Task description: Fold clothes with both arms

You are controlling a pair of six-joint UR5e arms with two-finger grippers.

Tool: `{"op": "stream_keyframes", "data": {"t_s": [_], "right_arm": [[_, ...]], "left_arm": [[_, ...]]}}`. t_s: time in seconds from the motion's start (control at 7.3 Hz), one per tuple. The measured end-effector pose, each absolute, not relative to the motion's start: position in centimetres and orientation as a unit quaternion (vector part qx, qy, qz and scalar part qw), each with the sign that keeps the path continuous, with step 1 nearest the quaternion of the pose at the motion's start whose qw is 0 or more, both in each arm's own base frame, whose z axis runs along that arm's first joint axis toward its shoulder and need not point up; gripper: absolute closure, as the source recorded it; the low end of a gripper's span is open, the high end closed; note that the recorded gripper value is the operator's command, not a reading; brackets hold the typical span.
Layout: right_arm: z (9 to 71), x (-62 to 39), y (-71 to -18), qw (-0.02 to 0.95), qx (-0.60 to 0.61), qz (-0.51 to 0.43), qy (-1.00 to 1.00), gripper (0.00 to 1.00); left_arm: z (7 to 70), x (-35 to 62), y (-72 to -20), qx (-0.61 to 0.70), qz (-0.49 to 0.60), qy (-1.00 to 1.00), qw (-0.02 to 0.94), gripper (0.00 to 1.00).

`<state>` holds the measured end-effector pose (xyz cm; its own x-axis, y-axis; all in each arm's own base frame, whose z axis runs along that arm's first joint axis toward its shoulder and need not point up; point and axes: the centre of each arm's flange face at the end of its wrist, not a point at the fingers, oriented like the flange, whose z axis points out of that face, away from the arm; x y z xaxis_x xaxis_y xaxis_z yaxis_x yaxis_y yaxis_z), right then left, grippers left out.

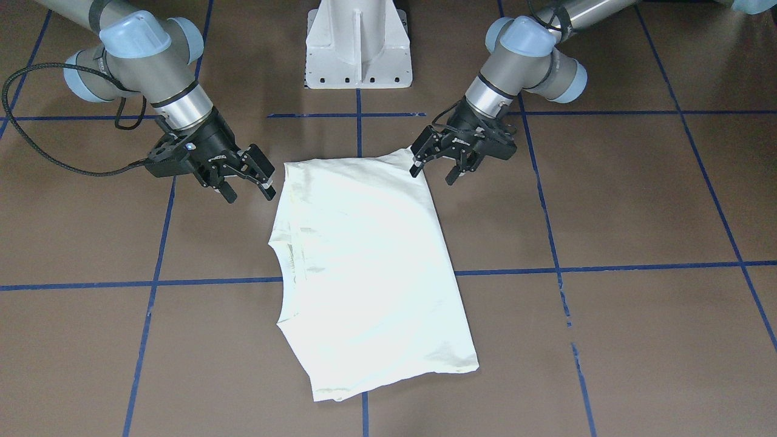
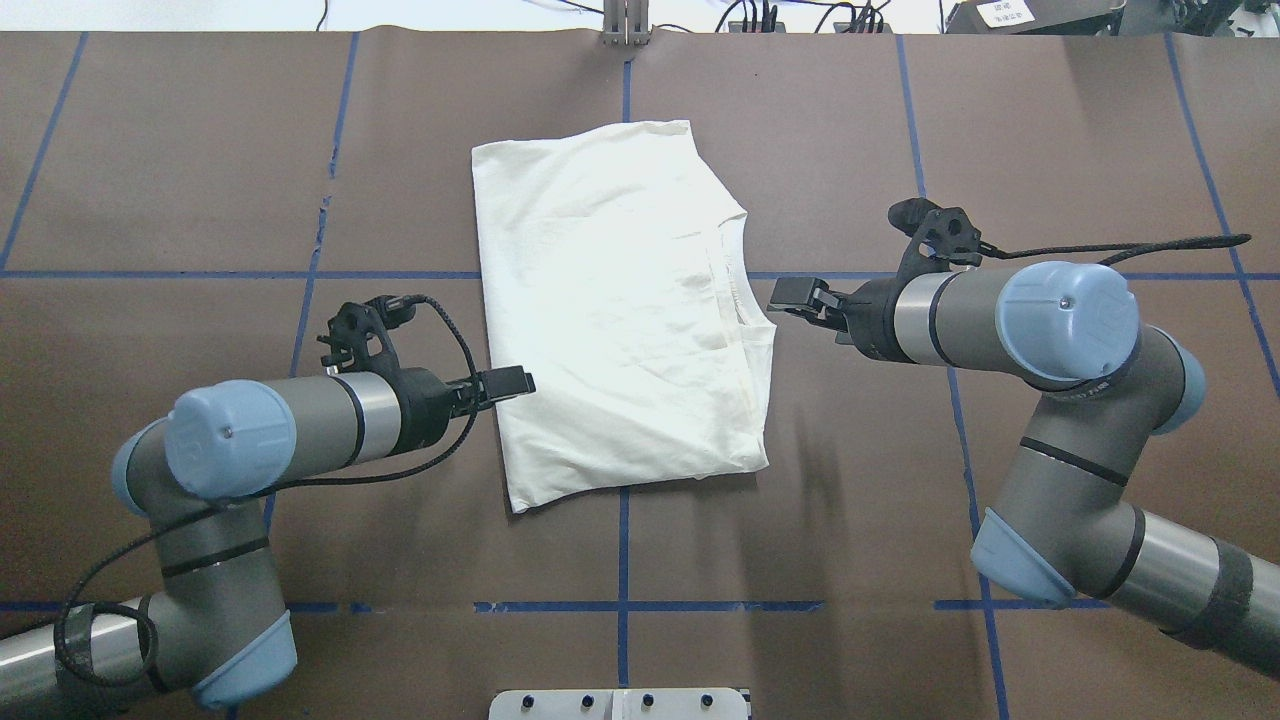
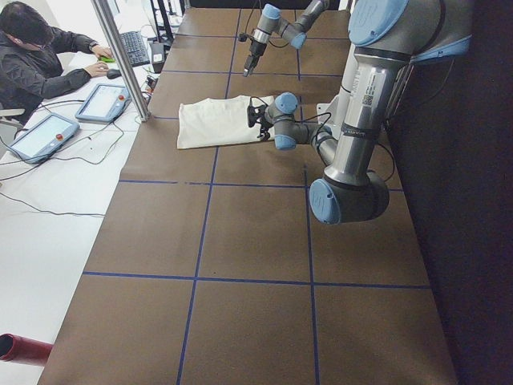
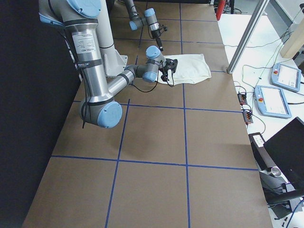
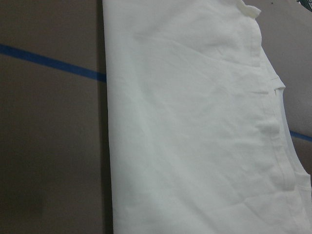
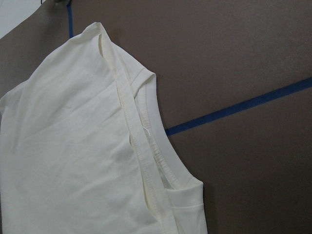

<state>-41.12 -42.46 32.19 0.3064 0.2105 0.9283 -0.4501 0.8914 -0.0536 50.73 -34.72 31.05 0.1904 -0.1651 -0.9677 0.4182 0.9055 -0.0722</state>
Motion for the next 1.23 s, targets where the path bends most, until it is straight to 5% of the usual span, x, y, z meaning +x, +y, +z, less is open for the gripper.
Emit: {"op": "stream_keyframes", "data": {"t_s": [1.23], "right_arm": [[32.8, -40.9, -42.4, 0.801, 0.112, 0.215, -0.548, 0.00]], "left_arm": [[31.5, 55.8, -28.5, 0.045, -0.257, 0.583, 0.770, 0.25]]}}
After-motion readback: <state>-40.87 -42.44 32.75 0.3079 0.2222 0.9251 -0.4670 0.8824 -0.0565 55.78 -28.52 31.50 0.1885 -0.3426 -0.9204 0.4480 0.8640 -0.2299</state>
